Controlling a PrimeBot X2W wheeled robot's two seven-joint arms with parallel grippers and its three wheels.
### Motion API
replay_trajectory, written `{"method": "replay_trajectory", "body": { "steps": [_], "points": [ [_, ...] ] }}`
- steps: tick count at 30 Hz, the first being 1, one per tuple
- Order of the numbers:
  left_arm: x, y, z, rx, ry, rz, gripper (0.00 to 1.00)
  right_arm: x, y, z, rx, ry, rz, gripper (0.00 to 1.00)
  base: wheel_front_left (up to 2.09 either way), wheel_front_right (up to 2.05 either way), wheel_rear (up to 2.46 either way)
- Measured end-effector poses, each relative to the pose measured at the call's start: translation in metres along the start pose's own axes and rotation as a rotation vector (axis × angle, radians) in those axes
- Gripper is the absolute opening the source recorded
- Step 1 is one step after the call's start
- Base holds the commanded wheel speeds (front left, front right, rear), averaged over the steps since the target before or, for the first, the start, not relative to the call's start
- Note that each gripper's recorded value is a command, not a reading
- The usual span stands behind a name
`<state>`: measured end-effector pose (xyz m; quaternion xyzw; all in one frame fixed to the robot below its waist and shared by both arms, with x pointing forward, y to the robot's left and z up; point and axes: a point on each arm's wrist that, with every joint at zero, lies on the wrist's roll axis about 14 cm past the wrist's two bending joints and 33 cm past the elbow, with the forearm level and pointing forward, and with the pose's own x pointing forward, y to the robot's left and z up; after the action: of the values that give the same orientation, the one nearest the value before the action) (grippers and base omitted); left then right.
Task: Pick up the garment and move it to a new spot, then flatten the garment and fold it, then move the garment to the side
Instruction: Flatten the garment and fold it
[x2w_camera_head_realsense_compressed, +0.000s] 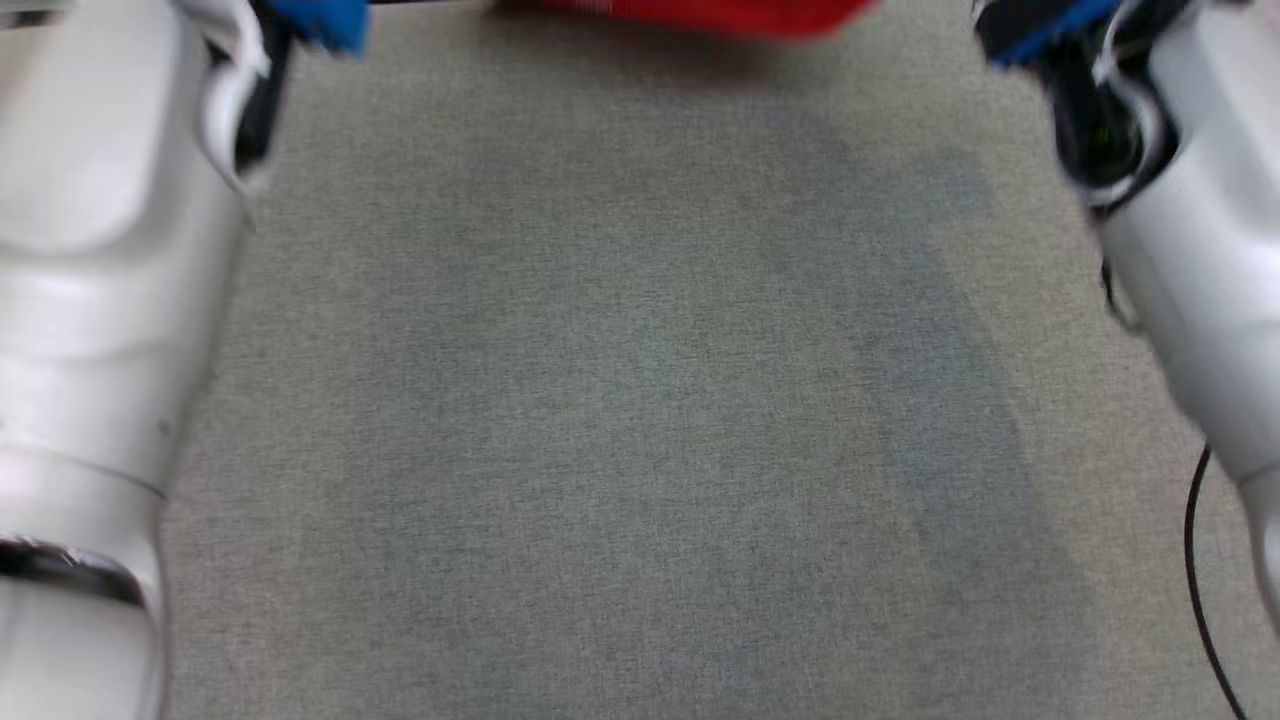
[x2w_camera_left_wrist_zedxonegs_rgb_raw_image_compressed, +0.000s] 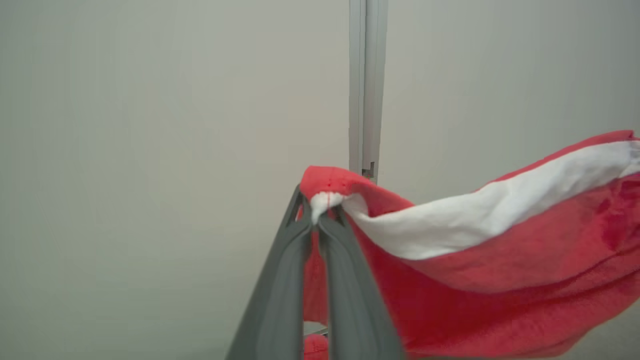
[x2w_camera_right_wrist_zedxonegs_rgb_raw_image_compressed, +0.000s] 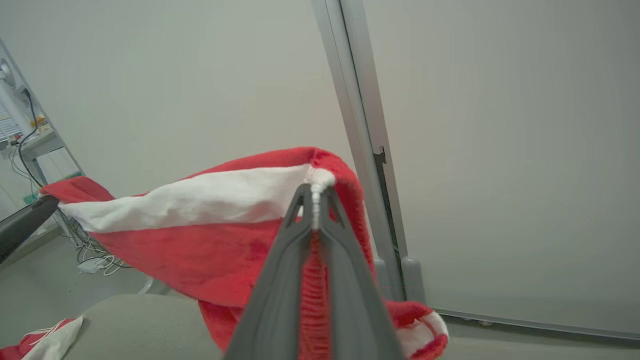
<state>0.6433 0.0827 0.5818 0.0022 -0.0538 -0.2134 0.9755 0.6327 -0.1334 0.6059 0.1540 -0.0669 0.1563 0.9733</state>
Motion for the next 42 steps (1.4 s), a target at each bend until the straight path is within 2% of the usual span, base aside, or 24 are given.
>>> {"method": "replay_trajectory", "body": {
  "steps": [5, 11, 20, 28, 34, 39, 42],
  "points": [
    [-0.049, -0.016, -0.060, -0.131, 0.100, 0.030, 0.00, -0.048, -0.003, -0.053, 0.039, 0.116, 0.002, 0.00, 0.00, 0.00, 0.00],
    [-0.125, -0.030, -0.102, -0.206, 0.170, 0.109, 0.00, -0.124, 0.009, -0.108, 0.113, 0.250, 0.007, 0.00, 0.00, 0.00, 0.00],
    [-0.233, -0.056, -0.133, -0.276, 0.264, 0.200, 0.00, -0.225, 0.037, -0.137, 0.213, 0.349, -0.006, 0.00, 0.00, 0.00, 0.00],
    [-0.292, -0.083, -0.136, -0.303, 0.304, 0.231, 0.00, -0.301, 0.054, -0.151, 0.258, 0.413, -0.034, 0.00, 0.00, 0.00, 0.00],
    [-0.314, -0.083, -0.138, -0.289, 0.329, 0.251, 0.00, -0.328, 0.064, -0.149, 0.271, 0.416, -0.045, 0.00, 0.00, 0.00, 0.00],
    [-0.307, -0.086, -0.138, -0.251, 0.346, 0.196, 0.00, -0.319, 0.069, -0.136, 0.277, 0.361, -0.048, 0.00, 0.00, 0.00, 0.00],
    [-0.284, -0.083, -0.129, -0.200, 0.325, 0.134, 0.00, -0.307, 0.065, -0.125, 0.292, 0.298, -0.074, 0.00, 0.00, 0.00, 0.00]
  ]
}}
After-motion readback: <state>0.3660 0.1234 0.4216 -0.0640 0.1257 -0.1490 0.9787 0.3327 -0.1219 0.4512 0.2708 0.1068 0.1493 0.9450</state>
